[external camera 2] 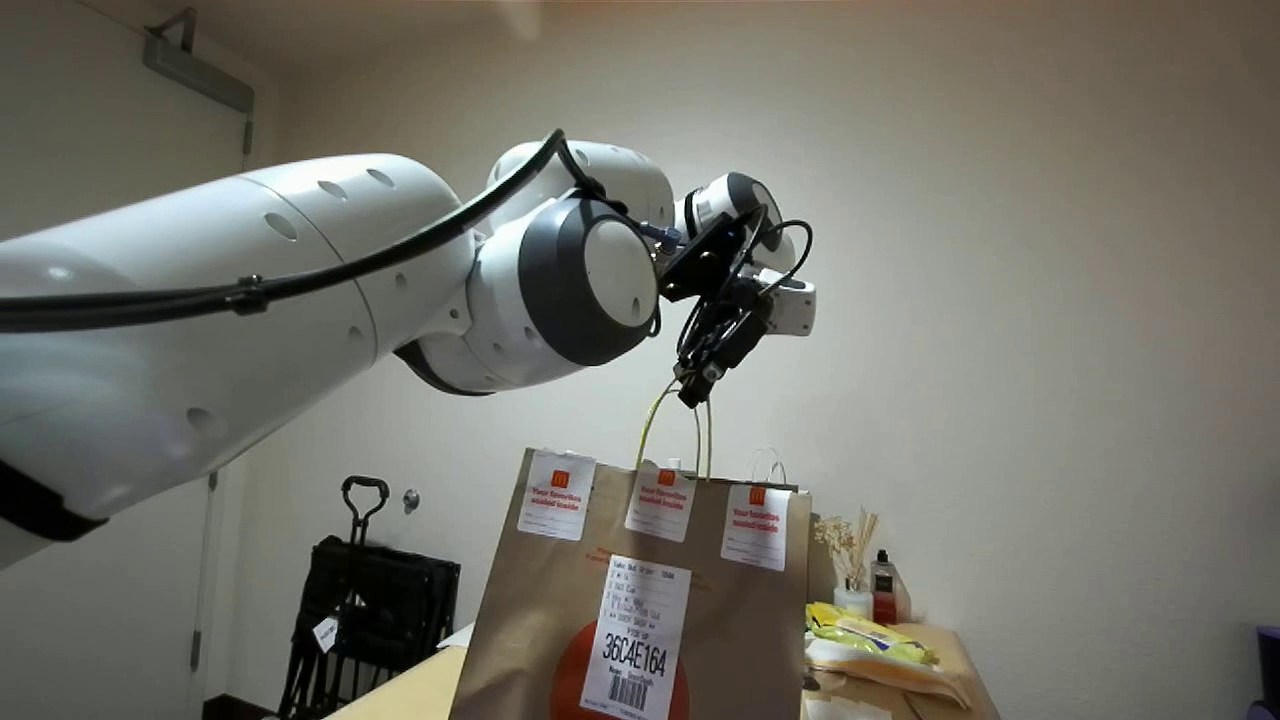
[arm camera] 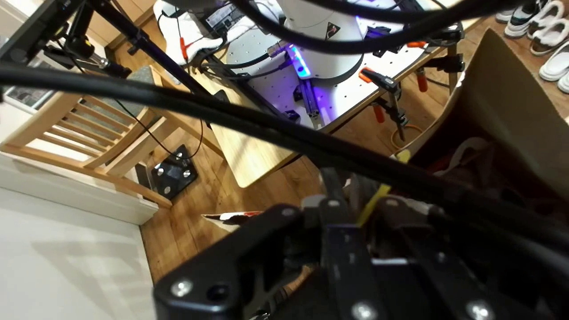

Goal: Move the paper bag

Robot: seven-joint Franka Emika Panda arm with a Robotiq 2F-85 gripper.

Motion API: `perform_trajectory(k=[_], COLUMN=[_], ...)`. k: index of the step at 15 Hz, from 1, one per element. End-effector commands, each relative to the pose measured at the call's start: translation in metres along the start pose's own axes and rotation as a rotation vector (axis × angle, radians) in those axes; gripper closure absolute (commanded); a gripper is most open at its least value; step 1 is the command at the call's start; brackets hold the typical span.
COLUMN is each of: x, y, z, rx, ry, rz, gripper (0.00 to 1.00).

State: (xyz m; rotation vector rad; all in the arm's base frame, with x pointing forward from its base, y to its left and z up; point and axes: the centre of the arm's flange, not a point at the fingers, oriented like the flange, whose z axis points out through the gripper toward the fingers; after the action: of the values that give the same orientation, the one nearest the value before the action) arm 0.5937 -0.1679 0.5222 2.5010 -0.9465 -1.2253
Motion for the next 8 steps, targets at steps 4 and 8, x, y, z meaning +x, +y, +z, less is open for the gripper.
perform_trajectory(k=[4, 8], x=[0.008, -0.002], y=[-0.027, -0.067], z=[-0.074, -0.075], rx=[0.041, 0.213], ry=[0.035, -0.014], rz=[0.030, 0.053], gripper=[0.96, 0.97])
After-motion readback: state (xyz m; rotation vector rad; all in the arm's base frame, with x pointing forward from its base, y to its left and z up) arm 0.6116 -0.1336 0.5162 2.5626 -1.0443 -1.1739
